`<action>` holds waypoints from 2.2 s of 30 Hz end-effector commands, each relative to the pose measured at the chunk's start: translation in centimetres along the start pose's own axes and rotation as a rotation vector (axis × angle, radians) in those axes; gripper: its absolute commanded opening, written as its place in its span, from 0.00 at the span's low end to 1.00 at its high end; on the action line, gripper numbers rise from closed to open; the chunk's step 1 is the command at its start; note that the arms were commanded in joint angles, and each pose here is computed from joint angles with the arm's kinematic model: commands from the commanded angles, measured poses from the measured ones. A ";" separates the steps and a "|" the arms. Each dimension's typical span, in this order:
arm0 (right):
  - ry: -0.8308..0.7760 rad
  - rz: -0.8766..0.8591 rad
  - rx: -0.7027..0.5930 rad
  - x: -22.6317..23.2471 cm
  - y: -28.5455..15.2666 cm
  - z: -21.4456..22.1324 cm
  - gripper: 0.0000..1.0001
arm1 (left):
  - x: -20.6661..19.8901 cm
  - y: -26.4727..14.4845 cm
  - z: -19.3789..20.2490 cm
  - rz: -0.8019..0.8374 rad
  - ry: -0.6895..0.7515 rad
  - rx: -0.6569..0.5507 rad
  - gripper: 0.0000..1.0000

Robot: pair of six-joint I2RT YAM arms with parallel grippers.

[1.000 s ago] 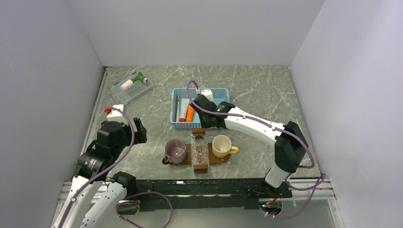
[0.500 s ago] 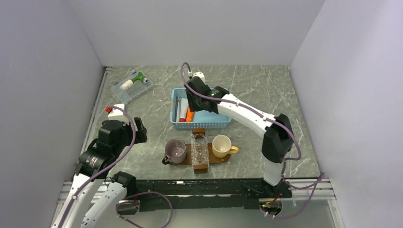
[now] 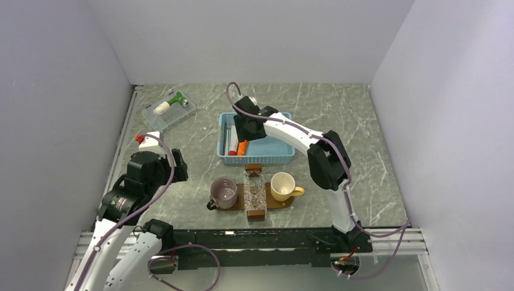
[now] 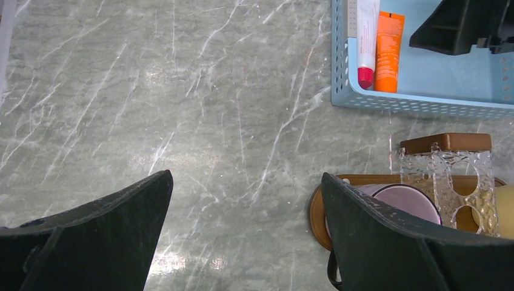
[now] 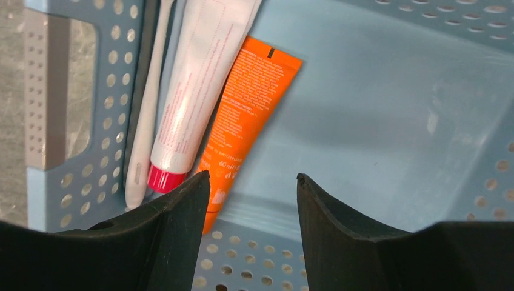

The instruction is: Prepare toiletry sets of a toothbrush and toothpaste on the tray

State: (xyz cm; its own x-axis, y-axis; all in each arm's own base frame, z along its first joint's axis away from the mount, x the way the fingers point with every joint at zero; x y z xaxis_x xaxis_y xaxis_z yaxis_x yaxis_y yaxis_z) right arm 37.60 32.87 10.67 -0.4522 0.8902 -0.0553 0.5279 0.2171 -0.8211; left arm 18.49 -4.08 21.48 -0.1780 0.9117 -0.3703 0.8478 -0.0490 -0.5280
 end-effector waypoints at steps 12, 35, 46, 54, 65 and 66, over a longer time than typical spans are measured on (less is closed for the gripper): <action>0.209 -0.123 -0.014 1.4 3.5 -0.9 0.59 | -0.7 0.1 -0.7 0.035 0.006 -0.025 0.99; 0.347 -0.207 0.072 1.8 7.3 2.0 0.45 | -0.6 0.2 -0.6 0.026 0.006 -0.019 0.99; 0.368 -0.212 0.021 0.8 6.1 0.7 0.21 | -0.5 0.2 -0.6 0.026 0.007 -0.019 0.99; 0.344 -0.121 -0.104 -1.6 2.6 -2.5 0.14 | -0.6 0.3 -0.6 0.027 0.005 -0.020 0.99; 0.253 -0.024 -0.306 -4.8 -4.3 -5.9 0.12 | -0.6 0.4 -0.6 0.027 0.006 -0.013 0.99; 0.243 -0.026 -0.327 -4.9 -5.0 -6.1 0.12 | -0.6 0.4 -0.5 0.029 0.006 -0.011 0.99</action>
State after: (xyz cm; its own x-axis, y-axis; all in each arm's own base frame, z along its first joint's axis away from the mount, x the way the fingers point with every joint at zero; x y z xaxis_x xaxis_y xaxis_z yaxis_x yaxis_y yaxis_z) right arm 40.79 30.74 12.94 -0.2719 0.9488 0.1610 0.6258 0.3014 -0.7194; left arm 18.52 -4.15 21.39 -0.1769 0.9113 -0.3717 0.8448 -0.0533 -0.5325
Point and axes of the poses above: each gripper's point midway between its finger pads, its own y axis out along the fingers, its own x axis along the line the jaws close on, z = x × y, the point moved 2 cm from there along -y, back along the fingers, and after that the axes turned 14 degrees about -y, right-handed, at the moved point
